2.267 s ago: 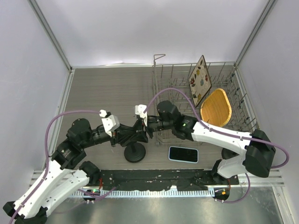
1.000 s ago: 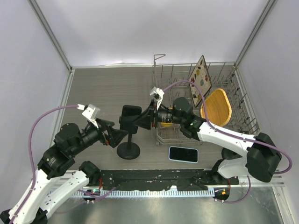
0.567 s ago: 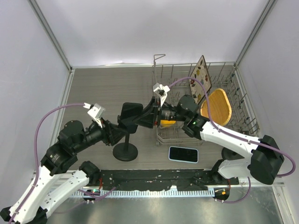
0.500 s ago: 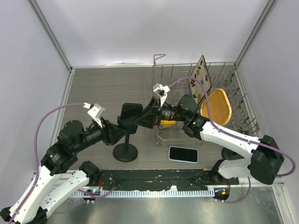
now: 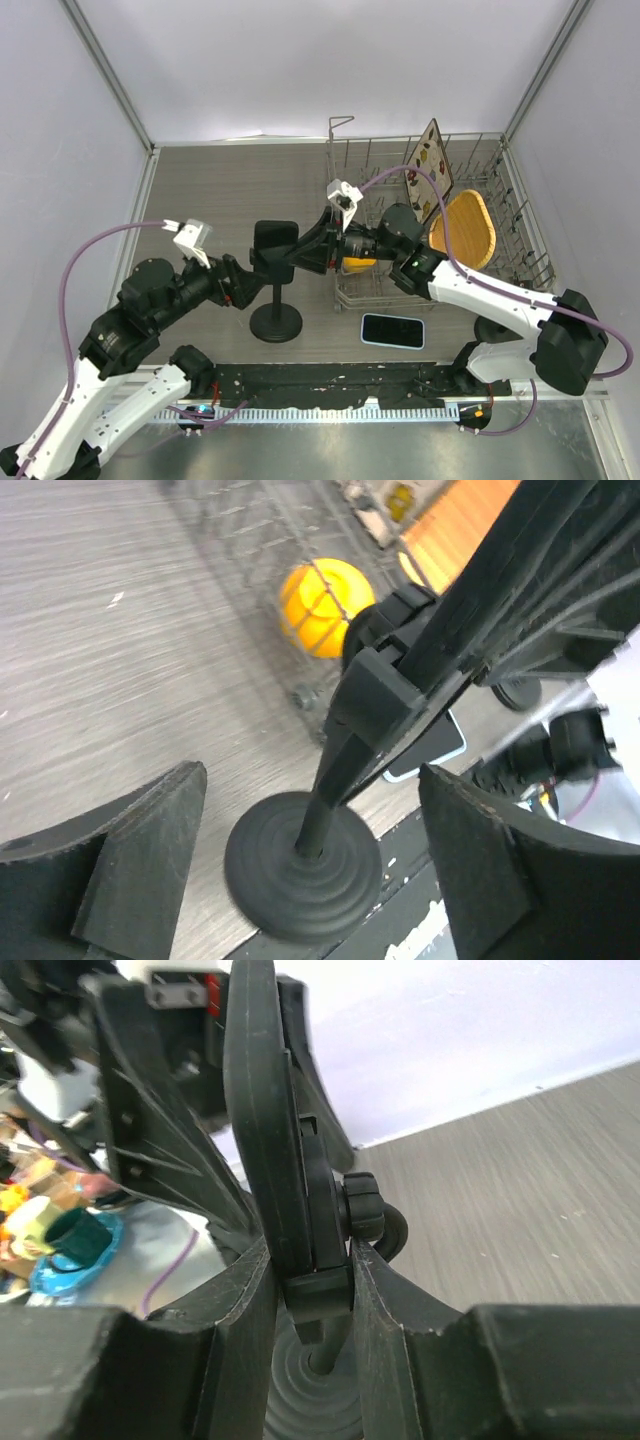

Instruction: Place the phone on the phone stand

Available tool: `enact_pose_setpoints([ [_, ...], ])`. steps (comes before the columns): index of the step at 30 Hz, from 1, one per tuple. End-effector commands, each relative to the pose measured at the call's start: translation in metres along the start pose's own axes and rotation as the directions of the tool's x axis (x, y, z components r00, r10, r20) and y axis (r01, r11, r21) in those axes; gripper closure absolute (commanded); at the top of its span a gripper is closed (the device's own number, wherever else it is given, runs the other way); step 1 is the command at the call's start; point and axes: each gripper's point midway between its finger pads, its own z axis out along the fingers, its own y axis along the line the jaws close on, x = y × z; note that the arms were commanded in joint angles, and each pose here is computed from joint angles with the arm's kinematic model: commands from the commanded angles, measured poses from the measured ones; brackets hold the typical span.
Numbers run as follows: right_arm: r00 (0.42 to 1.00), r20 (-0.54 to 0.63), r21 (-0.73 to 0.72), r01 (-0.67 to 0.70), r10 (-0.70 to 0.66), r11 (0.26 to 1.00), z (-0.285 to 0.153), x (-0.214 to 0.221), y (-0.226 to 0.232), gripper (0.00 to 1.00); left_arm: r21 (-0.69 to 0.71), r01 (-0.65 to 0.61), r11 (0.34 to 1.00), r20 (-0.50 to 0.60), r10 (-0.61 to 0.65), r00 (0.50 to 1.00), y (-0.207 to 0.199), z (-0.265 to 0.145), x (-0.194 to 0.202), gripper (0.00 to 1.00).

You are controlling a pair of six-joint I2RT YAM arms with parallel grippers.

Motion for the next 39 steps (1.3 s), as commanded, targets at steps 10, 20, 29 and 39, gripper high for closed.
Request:
enact_pose_setpoints([
  [10, 0.906, 0.193, 0.211, 0.336, -0.376, 0.918, 0.027, -0.046, -0.034, 0.99, -0.219, 0.175, 0.96, 0.269, -0.112, 0.956, 0.023, -0.067, -0.064, 0.09],
  [20, 0.732, 0.159, 0.292, 0.607, -0.663, 0.74, 0.062, 0.0, -0.023, 1.0, -0.212, 0.17, 0.962, 0.194, -0.129, 0.972, 0.022, -0.046, -0.05, 0.13],
  [29, 0.711, 0.086, 0.354, 0.633, -0.698, 0.689, 0.041, 0.06, -0.013, 0.99, -0.229, 0.175, 0.958, 0.235, -0.12, 0.965, 0.033, -0.052, -0.041, 0.13],
  [39, 0.944, 0.129, 0.382, 0.234, -0.303, 0.894, 0.028, 0.108, -0.02, 0.99, -0.253, 0.167, 0.953, 0.229, -0.109, 0.967, 0.036, -0.055, -0.04, 0.13],
])
